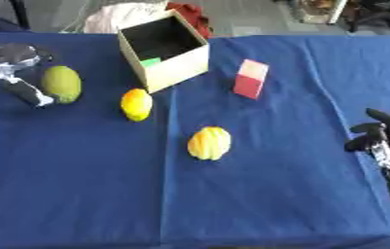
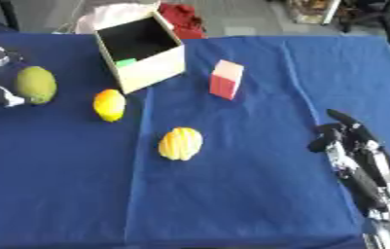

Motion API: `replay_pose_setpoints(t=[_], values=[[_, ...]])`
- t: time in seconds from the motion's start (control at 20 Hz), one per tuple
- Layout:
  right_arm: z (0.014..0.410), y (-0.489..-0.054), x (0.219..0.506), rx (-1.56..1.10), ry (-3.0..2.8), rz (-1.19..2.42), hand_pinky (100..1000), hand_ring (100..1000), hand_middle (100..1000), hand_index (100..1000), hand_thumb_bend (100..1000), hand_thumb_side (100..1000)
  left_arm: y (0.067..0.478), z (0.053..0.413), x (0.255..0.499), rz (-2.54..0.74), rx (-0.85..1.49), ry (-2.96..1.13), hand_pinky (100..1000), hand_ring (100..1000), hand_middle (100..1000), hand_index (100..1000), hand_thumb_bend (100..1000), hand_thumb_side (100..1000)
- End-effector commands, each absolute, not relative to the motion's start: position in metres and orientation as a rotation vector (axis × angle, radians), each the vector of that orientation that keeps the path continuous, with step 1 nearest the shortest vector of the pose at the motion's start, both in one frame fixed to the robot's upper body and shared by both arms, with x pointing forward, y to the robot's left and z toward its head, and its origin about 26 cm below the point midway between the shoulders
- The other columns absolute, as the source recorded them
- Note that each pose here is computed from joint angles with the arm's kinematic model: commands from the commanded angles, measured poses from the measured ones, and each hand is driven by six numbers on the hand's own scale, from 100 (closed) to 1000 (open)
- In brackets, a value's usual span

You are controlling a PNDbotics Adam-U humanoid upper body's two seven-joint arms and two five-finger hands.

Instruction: Pick up objects on the table and place them in the box.

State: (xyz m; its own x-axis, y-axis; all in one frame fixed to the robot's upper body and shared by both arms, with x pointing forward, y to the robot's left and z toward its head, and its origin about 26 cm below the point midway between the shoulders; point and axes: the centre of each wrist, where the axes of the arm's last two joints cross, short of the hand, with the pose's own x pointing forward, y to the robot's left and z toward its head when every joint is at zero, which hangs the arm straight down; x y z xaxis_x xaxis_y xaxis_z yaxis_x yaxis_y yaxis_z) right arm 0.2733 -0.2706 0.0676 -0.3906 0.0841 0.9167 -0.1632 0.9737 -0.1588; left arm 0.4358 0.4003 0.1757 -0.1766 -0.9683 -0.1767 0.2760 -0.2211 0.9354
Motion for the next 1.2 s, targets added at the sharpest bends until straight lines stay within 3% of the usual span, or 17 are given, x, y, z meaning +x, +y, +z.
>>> replay_pose_setpoints(t=[0.05, 0.15, 0.35, 0.4, 0.7, 0.9, 1.2], values=[[0.073, -0.274, 0.274, 0.053, -1.969, 0.283, 605, 561, 627, 871, 100, 486, 0.406, 0.186, 0.437, -1.559, 1.127, -0.964, 863, 803, 854, 997, 487, 368], [0.073, -0.274, 0.274, 0.055, -1.969, 0.283, 605, 561, 626, 871, 100, 488, 0.407, 0.181, 0.437, -1.545, 1.169, -0.957, 831, 757, 804, 963, 506, 209], [0.073, -0.274, 0.274, 0.056, -1.968, 0.282, 605, 561, 626, 871, 100, 488, 0.409, 0.173, 0.438, -1.54, 1.213, -0.956, 831, 757, 804, 963, 506, 209], [0.073, -0.274, 0.274, 0.056, -1.968, 0.282, 605, 561, 626, 870, 100, 489, 0.408, 0.175, 0.438, -1.535, 1.221, -0.965, 768, 615, 633, 825, 466, 195], [0.074, -0.274, 0.274, 0.055, -1.968, 0.281, 606, 561, 626, 867, 100, 491, 0.401, 0.198, 0.436, -1.457, 1.349, -1.113, 668, 451, 422, 627, 369, 143], [0.074, -0.274, 0.274, 0.052, -1.969, 0.281, 606, 561, 625, 866, 100, 491, 0.4, 0.213, 0.432, -1.38, 1.415, -1.227, 639, 416, 376, 575, 309, 117], [0.073, -0.275, 0.273, 0.051, -1.966, 0.284, 606, 561, 625, 865, 100, 492, 0.397, 0.238, 0.428, -1.311, 1.496, -1.395, 640, 419, 374, 578, 280, 100]])
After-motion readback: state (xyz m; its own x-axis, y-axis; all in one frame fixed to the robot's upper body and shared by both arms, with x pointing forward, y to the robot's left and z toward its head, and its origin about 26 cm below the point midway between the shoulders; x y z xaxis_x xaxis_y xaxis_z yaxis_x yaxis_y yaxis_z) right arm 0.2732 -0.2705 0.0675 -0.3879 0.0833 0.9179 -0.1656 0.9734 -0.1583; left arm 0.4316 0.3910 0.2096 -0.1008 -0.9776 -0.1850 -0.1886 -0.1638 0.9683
